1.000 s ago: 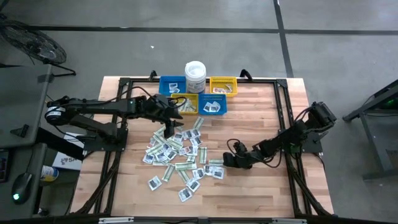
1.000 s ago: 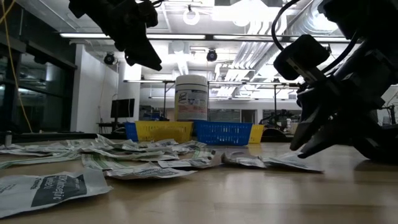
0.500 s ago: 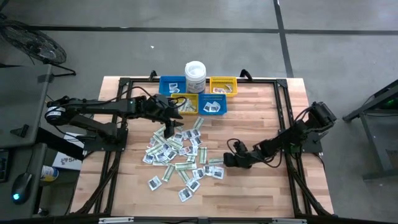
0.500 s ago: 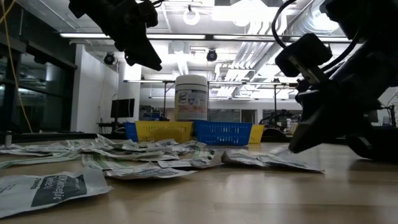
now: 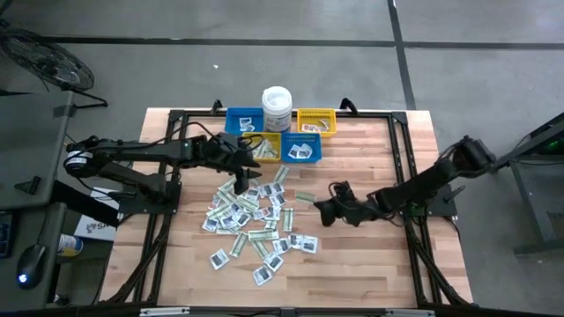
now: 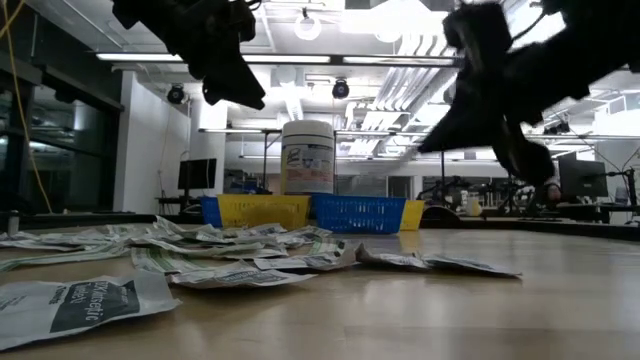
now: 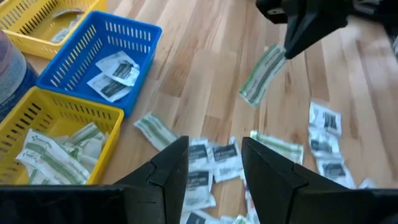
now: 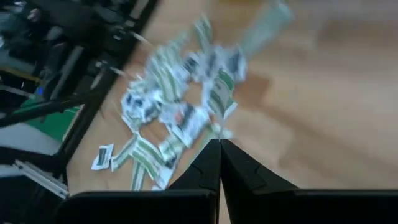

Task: Pick & Place First Aid Supplies
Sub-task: Put the green bandage pad into the left yellow bin

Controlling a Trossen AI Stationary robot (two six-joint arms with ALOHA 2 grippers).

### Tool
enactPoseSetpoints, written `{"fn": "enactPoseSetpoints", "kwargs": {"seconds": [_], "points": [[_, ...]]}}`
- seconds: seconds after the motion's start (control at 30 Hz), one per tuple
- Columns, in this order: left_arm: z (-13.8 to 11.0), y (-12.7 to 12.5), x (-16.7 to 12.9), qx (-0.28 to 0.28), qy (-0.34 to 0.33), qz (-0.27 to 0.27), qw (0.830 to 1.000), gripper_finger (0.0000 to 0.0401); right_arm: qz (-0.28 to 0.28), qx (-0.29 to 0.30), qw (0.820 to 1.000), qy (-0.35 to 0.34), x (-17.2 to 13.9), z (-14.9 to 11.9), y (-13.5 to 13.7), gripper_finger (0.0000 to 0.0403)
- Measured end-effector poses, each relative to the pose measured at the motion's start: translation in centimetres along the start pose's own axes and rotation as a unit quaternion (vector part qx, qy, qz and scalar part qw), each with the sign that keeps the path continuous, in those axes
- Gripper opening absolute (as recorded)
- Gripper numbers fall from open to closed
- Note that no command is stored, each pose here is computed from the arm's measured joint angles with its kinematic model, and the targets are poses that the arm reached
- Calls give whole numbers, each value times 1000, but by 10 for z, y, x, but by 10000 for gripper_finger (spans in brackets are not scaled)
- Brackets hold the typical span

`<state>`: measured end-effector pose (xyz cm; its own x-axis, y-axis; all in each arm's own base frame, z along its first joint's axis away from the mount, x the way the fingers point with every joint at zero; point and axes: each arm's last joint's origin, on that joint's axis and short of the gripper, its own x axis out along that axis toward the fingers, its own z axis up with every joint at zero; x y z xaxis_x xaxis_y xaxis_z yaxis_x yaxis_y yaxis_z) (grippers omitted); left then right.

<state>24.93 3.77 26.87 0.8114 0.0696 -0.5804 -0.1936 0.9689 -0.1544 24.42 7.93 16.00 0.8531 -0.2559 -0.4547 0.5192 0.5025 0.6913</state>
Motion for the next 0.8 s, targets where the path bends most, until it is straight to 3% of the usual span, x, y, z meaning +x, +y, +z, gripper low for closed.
{"fn": "enactPoseSetpoints", "kwargs": {"seconds": [0.13, 0.3, 0.5, 0.8], "points": [[3, -1, 4, -24, -14, -10, 1000, 149, 32, -92, 994, -58, -11, 15, 13, 0], [12, -4, 8, -46, -52, -66, 995, 149, 63, -174, 977, -106, -25, 31, 26, 0], [28, -10, 5, -51, -123, -139, 981, 149, 111, -218, 960, -136, -37, 52, 35, 0], [45, -13, -3, -78, -209, -171, 960, 149, 196, -270, 928, -167, -44, 78, 44, 0]]}}
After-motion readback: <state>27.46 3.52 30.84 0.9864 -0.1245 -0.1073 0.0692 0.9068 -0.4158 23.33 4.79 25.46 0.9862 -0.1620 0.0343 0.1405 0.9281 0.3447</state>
